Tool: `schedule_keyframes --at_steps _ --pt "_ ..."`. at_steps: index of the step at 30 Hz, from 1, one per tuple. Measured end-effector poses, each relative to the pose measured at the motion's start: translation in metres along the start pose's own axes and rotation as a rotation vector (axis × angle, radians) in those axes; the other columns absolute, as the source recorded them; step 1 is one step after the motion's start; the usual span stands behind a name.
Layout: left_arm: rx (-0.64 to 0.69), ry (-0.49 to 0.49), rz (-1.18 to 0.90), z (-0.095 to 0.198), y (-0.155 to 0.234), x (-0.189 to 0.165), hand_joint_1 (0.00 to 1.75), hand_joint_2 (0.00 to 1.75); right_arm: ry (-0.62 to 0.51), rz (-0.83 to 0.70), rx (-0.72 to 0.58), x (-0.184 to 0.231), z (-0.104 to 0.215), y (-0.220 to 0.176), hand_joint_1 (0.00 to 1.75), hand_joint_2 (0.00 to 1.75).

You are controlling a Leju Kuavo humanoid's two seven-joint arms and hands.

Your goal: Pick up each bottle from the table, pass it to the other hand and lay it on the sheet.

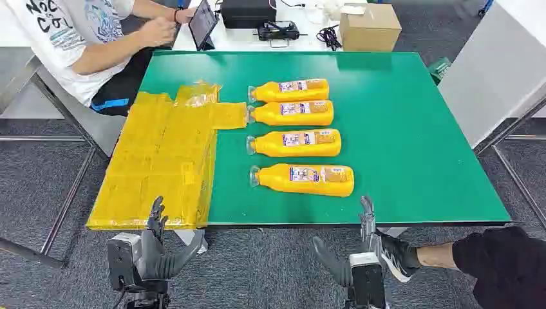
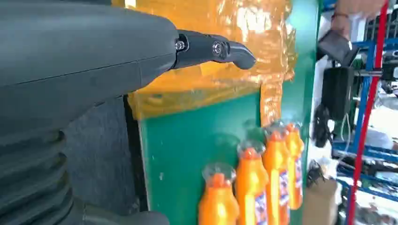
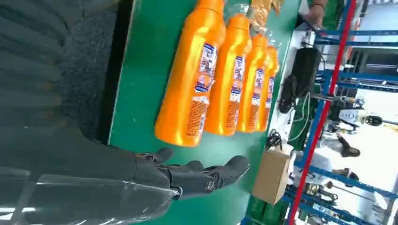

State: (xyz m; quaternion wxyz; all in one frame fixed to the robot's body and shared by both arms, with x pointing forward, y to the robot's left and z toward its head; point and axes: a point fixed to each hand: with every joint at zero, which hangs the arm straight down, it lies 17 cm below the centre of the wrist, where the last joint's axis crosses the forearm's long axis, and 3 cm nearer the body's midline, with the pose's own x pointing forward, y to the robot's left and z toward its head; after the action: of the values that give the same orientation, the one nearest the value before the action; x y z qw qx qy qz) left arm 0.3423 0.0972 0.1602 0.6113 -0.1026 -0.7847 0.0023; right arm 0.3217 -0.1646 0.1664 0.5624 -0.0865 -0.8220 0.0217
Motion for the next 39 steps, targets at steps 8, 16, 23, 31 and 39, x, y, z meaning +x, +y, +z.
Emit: schedule_keyframes --at_steps 8,16,23,31,39 --pt "-0.011 0.028 0.106 0.002 -0.004 -0.005 0.00 1.75 -0.058 -0.028 -0.037 0.016 -0.005 -0.012 0.00 1.75" --pt "-0.012 0.036 0.104 0.002 -0.005 -0.008 0.00 1.75 -0.052 0.010 -0.002 0.015 -0.006 -0.006 0.00 1.75" --pt "-0.020 -0.011 -0.097 0.000 -0.003 -0.004 0.00 1.75 -0.035 0.189 0.074 0.003 -0.009 0.008 0.00 1.75" --pt "-0.041 -0.087 -0.199 -0.012 -0.007 0.012 0.00 1.75 0.002 0.431 0.110 -0.012 -0.054 0.004 0.00 1.75" --pt "-0.039 -0.109 -0.213 -0.017 -0.007 0.017 0.00 1.75 -0.002 0.493 0.082 -0.014 -0.086 -0.009 0.00 1.75"
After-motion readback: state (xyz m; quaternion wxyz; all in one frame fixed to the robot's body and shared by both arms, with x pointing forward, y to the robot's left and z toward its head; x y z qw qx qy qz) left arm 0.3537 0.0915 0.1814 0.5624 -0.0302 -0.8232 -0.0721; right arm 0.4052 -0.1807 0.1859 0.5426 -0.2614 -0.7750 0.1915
